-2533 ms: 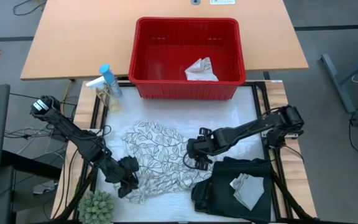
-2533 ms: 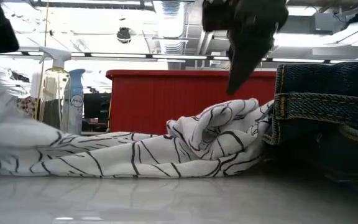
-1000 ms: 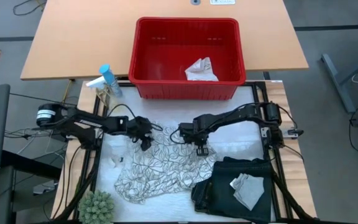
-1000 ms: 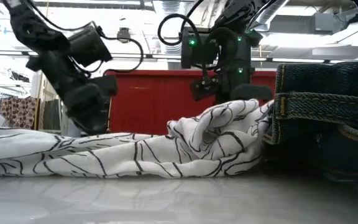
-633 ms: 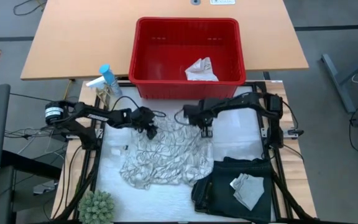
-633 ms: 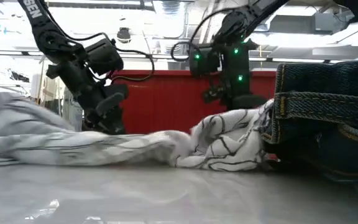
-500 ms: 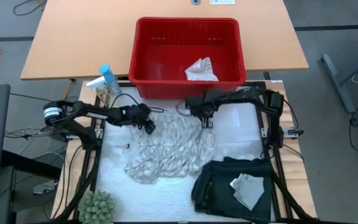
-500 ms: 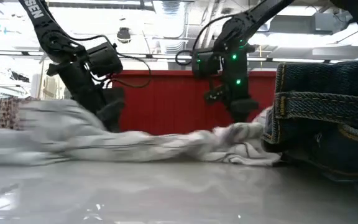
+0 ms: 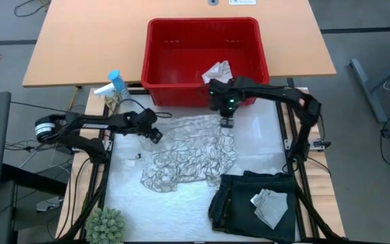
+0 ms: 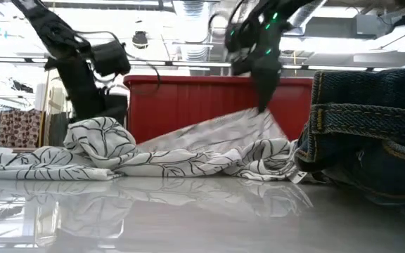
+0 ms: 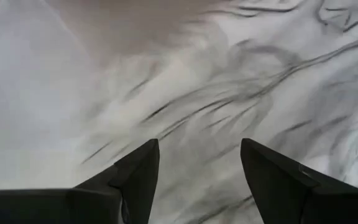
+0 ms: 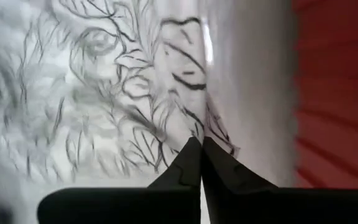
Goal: Fold Laundry from Bin
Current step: Fold the white from the red laundry bin
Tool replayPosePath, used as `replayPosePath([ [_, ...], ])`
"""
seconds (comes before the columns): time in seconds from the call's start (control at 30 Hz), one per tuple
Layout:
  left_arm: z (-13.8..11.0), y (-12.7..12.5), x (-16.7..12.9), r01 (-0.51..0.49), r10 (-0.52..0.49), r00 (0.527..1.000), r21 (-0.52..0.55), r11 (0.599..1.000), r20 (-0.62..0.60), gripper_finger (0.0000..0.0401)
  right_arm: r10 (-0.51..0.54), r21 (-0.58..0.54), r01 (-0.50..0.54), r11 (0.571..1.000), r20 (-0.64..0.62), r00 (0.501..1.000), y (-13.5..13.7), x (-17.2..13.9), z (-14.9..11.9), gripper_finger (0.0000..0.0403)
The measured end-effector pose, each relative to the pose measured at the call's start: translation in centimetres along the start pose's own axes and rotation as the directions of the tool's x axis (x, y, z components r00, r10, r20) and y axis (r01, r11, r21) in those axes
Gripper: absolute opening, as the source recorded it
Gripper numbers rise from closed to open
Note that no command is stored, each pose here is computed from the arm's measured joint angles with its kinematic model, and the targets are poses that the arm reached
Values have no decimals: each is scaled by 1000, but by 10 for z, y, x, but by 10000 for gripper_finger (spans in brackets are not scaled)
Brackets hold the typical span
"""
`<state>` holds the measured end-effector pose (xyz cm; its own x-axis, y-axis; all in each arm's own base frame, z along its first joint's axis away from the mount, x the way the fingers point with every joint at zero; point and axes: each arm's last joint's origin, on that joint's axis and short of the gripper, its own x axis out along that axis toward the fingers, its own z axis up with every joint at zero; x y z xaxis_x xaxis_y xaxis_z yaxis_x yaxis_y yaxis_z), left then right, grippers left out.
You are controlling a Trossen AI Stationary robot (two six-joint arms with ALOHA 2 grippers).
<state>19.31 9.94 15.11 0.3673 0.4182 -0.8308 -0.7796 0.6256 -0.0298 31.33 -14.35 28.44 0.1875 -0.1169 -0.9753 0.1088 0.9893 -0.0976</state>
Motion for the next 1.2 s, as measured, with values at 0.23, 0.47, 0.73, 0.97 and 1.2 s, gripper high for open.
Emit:
replayPosePath([
  [0.23, 7, 3, -24, 7, -9, 994, 16, 1000, 107, 217, -27, 66, 21, 998, 84, 996, -4, -45, -27, 31],
  [0.47, 8, 2, -24, 37, -31, 992, -42, 998, 120, 217, -20, 89, 11, 996, 101, 995, -6, -47, -27, 31],
  [0.73, -7, -9, -15, 203, -181, 952, -67, 977, 248, 217, 44, 39, -44, 998, 7, 999, -2, -14, -13, 49],
  [0.97, -23, -16, -11, 267, -228, 939, -131, 955, 257, 217, 68, 3, -68, 998, -37, 997, 2, -11, -14, 149],
  [1.2, -33, -31, -8, 303, -251, 927, -162, 939, 277, 217, 1, -4, -1, 1000, 37, 999, -1, -23, -13, 204],
])
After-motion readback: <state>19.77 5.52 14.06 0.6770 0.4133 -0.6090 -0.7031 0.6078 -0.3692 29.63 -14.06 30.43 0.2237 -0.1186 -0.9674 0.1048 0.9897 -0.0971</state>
